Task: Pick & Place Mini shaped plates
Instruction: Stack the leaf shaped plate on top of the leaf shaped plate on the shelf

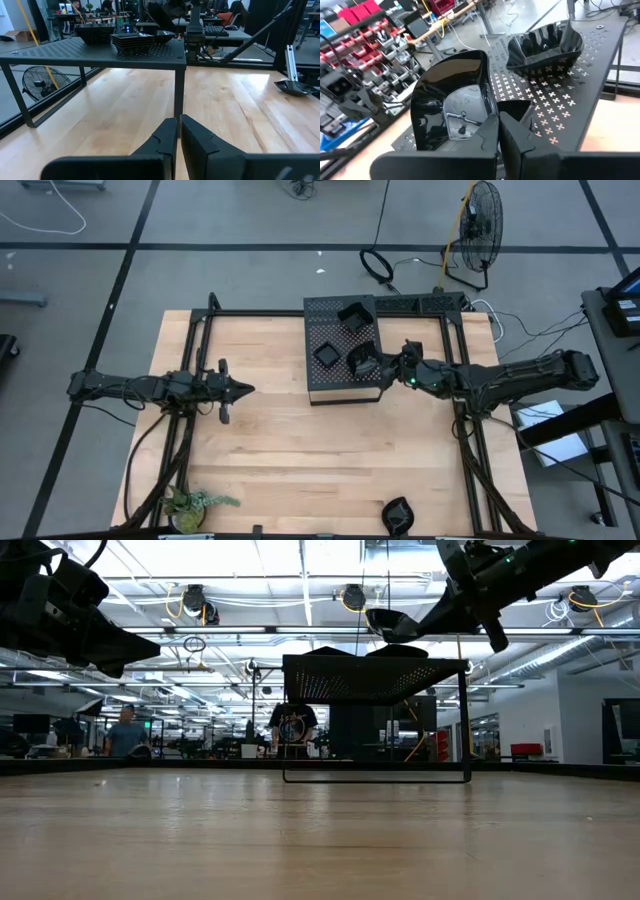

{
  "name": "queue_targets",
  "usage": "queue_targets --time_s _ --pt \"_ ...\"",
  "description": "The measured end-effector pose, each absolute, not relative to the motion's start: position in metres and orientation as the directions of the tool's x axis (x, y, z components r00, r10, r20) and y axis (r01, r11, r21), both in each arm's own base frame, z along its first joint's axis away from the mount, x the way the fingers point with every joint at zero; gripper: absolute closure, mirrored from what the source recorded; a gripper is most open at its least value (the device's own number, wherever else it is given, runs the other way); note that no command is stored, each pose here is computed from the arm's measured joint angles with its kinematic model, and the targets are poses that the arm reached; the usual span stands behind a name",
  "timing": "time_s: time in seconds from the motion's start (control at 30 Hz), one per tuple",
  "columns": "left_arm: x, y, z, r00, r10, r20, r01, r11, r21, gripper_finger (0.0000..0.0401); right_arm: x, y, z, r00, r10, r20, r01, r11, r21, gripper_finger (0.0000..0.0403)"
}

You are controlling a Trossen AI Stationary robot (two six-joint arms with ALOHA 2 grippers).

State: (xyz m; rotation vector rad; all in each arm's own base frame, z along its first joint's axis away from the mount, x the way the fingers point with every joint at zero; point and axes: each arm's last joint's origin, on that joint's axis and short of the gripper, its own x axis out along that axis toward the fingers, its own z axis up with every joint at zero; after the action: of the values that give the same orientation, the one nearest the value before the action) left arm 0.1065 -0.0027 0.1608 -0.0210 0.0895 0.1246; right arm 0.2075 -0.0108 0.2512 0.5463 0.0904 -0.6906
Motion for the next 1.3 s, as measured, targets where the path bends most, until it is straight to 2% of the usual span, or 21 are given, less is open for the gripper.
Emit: queue_targets --time_s 0.63,1.3 --pt "0.1065 -0.0027 0.1608 0.988 0.123 -0.09 -0.125 0.992 -0.015 0.0375 0.2066 -0.0117 0.2518 0.756 -0.606 -0.249 0.653 0.672 0.349 0.0401" --pt "0.1065 -0.0027 0.1608 0.988 0.123 -0.09 -0.125 0.992 -0.015 0.0375 0.2066 -0.0117 0.2518 0.756 -0.606 -0.248 0.653 0.675 0.343 0.0352"
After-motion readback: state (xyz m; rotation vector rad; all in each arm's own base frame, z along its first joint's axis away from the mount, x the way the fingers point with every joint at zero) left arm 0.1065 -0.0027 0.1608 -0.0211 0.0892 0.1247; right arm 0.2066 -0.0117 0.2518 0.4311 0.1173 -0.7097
